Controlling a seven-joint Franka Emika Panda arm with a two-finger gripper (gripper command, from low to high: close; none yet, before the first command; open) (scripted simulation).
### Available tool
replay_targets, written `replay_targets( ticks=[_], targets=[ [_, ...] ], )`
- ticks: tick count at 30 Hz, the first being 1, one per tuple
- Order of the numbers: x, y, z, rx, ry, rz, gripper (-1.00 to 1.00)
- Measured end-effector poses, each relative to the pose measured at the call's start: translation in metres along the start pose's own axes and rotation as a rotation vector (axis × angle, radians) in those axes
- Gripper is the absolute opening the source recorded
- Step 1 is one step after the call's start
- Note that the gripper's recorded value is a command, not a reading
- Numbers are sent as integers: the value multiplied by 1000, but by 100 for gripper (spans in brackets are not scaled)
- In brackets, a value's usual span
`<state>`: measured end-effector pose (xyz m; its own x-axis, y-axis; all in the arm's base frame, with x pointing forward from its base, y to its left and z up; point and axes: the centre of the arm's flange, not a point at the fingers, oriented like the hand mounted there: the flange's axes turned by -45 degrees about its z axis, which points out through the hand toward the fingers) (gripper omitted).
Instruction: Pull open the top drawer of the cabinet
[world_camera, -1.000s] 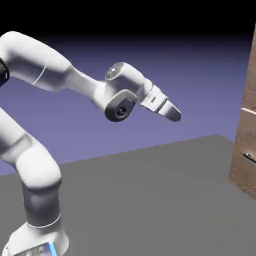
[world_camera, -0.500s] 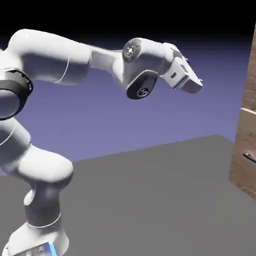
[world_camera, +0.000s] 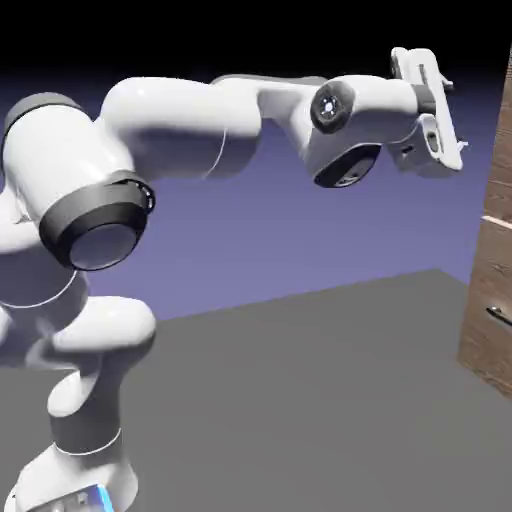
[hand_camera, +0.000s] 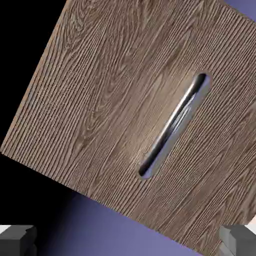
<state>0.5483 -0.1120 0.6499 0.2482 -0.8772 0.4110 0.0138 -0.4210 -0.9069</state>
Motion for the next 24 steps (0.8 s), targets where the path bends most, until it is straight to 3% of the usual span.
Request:
replay_targets(
  ticks=[12, 24],
  targets=[
    [24, 37, 72, 5, 96, 256, 0],
    [12, 55, 140, 12, 200, 401, 0]
  ],
)
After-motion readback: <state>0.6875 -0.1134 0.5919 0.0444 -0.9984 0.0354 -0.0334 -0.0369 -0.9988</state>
